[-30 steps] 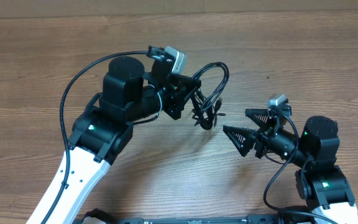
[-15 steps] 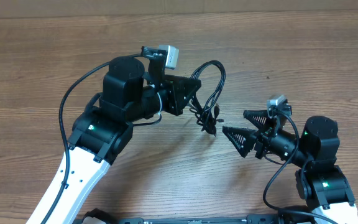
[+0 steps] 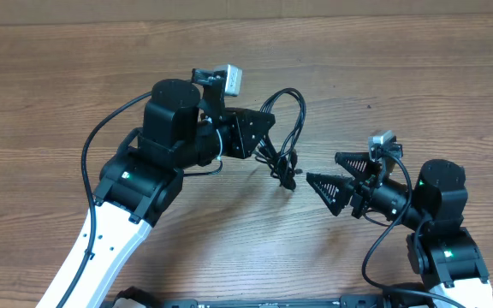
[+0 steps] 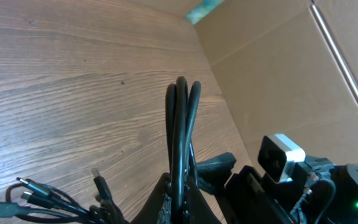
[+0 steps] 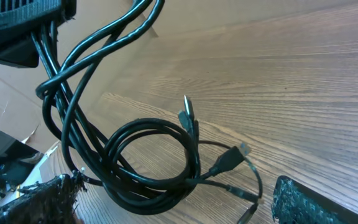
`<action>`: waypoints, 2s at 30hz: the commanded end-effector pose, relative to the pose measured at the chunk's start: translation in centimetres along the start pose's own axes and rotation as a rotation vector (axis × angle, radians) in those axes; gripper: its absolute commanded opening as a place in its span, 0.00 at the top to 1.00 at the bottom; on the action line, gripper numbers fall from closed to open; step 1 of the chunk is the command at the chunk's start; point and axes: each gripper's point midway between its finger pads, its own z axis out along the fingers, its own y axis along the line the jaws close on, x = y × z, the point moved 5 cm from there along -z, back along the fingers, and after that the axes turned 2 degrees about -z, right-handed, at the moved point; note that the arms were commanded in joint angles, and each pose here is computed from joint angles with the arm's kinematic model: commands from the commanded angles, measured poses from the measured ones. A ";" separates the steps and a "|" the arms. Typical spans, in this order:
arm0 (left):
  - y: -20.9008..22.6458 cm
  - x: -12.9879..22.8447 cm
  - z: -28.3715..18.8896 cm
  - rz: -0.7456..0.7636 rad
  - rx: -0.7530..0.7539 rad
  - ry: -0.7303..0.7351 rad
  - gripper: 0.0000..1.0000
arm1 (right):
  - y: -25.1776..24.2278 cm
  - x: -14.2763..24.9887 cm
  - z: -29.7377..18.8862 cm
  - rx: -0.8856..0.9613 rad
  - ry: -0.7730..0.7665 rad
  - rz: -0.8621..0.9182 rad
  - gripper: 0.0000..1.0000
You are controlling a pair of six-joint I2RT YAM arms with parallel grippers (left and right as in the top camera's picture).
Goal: Untangle cables
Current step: 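Move the right gripper to the hanging cables and grasp a loop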
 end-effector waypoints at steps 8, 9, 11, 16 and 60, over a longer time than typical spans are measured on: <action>-0.6 -1.2 -1.0 -0.045 -0.019 -0.067 0.96 | 0.8 -1.0 -0.2 -0.022 -0.020 -0.023 0.00; -0.4 -1.3 -1.0 -0.060 -0.035 -0.082 0.96 | 0.8 -1.0 -0.2 -0.022 -0.020 -0.023 0.00; 0.0 -1.7 -1.1 -0.120 -0.066 -0.118 0.96 | 0.8 -1.0 -0.2 -0.022 -0.020 -0.023 0.00; 0.5 -2.2 -1.2 -0.348 -0.087 -0.168 0.96 | 0.8 -1.0 -0.2 -0.021 -0.018 -0.022 0.00; 2.1 -2.7 -1.5 -0.228 -0.206 -0.237 0.96 | 4.1 -5.1 -0.6 -0.283 -0.114 0.290 0.00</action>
